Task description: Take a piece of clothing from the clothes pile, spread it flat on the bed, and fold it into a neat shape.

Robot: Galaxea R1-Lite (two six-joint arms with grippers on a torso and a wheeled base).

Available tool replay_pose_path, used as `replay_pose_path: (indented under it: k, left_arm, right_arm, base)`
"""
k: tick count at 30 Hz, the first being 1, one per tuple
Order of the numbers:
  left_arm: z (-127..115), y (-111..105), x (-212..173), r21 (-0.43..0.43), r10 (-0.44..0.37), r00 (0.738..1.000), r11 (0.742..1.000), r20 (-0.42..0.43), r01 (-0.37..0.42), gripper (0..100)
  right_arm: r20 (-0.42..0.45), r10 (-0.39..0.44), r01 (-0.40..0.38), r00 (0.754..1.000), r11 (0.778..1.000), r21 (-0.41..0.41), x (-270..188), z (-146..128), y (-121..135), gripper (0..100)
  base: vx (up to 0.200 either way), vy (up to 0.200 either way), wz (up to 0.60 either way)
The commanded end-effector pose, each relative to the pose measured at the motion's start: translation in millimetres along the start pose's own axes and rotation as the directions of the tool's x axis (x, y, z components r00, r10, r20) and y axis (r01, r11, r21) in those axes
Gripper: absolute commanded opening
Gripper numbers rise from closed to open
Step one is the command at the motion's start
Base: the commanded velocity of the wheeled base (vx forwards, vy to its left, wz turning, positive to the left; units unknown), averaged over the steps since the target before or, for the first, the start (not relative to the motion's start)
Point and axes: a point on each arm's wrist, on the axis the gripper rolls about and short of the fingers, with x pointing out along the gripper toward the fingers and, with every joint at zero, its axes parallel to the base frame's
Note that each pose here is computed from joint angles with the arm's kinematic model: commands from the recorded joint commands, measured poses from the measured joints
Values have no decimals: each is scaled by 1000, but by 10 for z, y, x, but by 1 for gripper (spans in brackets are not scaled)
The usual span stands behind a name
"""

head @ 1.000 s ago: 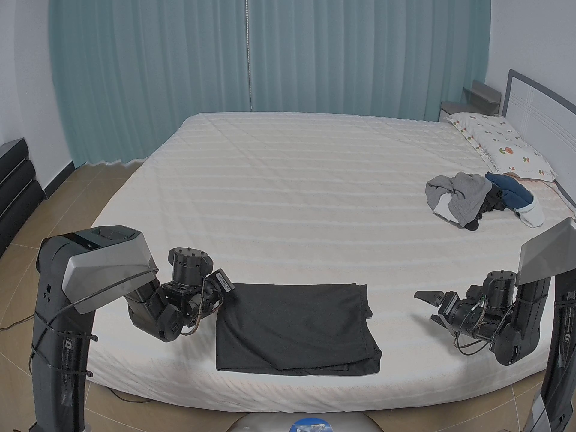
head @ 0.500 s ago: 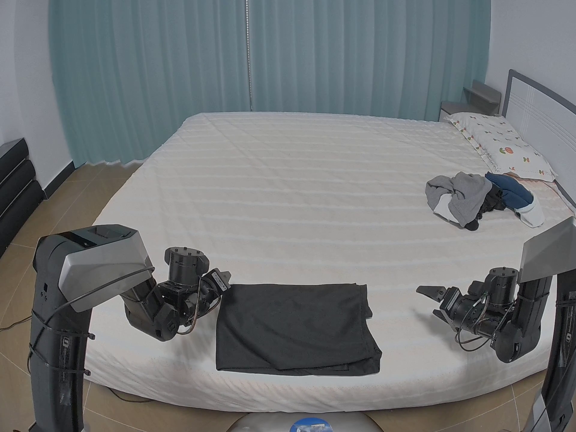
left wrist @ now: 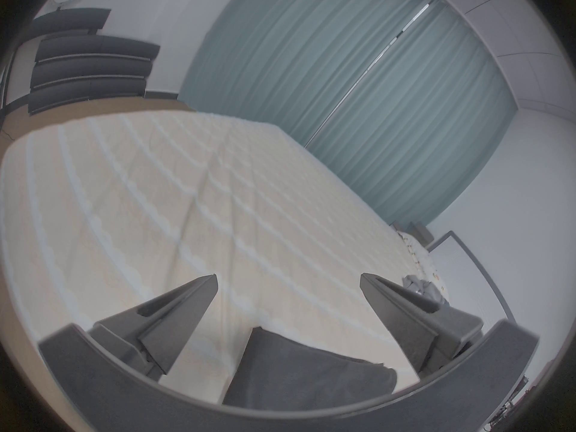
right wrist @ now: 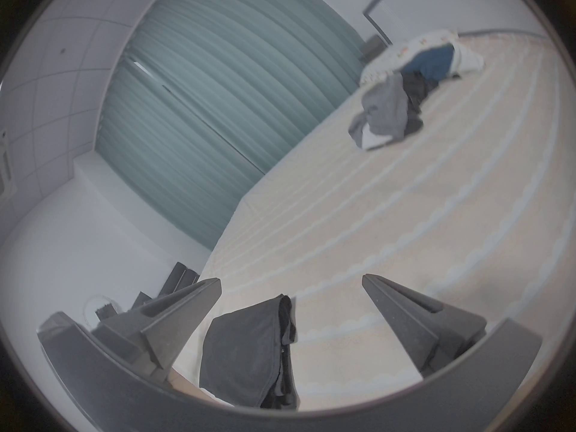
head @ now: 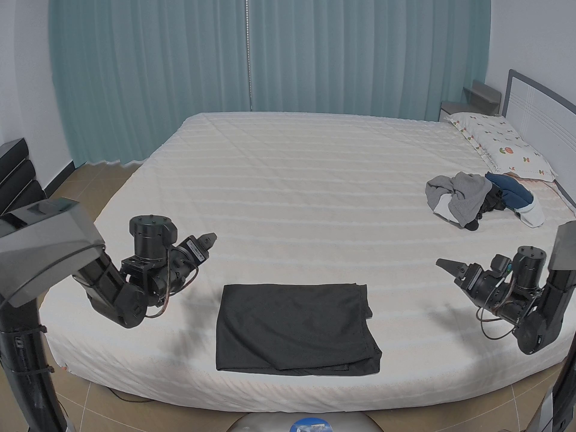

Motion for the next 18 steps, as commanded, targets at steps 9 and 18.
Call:
replay_pose_path:
  k: [9,18]
  left_arm:
    - [565,-142,-1730,112,-43,948,994,316,8,100]
    - [583,0,-2527,242,-48,871,967,489,-83,100]
  right_arm:
    - [322,111,3,940,943,-333,-1536,270,631,100]
    - [332,126,36,935,897,-440,-2218,-60,800,100]
  base:
    - [0,0,0]
    - [0,0,0]
